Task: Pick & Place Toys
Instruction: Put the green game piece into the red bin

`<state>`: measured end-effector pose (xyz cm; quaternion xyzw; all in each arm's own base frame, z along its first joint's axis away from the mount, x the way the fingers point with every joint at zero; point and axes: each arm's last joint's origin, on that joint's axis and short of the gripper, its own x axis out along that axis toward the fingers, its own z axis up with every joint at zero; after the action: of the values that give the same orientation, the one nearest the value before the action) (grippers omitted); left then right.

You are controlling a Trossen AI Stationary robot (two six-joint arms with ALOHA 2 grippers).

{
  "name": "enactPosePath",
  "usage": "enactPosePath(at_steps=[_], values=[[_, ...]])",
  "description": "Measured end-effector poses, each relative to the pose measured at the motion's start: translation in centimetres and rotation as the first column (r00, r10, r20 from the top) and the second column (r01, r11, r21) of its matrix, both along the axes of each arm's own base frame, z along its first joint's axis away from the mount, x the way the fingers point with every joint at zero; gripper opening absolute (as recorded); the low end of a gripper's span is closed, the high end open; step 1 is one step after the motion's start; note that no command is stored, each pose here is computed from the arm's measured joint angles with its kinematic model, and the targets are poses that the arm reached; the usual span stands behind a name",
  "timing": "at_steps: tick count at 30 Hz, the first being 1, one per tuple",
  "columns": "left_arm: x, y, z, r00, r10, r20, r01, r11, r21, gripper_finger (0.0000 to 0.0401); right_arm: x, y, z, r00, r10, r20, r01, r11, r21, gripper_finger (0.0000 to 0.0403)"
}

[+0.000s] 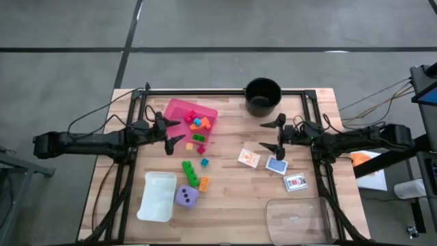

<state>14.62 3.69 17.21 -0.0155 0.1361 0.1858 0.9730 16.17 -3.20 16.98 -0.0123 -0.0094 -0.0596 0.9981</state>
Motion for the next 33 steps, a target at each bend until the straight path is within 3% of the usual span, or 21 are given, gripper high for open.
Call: enactPosePath(at_steps=[13, 20, 23, 28, 33], values=[[1.8, -2.2, 1.9, 0.978, -0.205, -0.024, 0.201, 0.973, -0.113, 0.0316, -0.1, 0.0, -0.8, 0.999, -0.018, -0.043, 0.018, 1.000, 0.016, 0.0378], [4.6, -3.6, 1.3, 0.931, -0.253, -0.263, 0.218, 0.964, -0.155, 0.0316, 0.0, -0.1, -1.5, 0.995, -0.016, -0.101, 0.019, 0.999, 0.029, 0.0378], [5.8, -4.2, 1.4, 0.873, -0.285, -0.396, 0.241, 0.957, -0.159, 0.0316, 0.0, 0.0, -1.8, 0.993, -0.010, -0.116, 0.014, 0.999, 0.039, 0.0378], [7.7, -5.0, 2.7, 0.734, -0.328, -0.594, 0.301, 0.942, -0.149, 0.0316, 0.0, 0.0, -2.3, 0.990, 0.012, -0.143, -0.005, 0.999, 0.047, 0.0378], [9.6, -5.2, 4.2, 0.635, -0.339, -0.694, 0.349, 0.927, -0.134, 0.0316, 0.1, 0.1, -2.5, 0.987, 0.028, -0.157, -0.020, 0.998, 0.052, 0.0378]])
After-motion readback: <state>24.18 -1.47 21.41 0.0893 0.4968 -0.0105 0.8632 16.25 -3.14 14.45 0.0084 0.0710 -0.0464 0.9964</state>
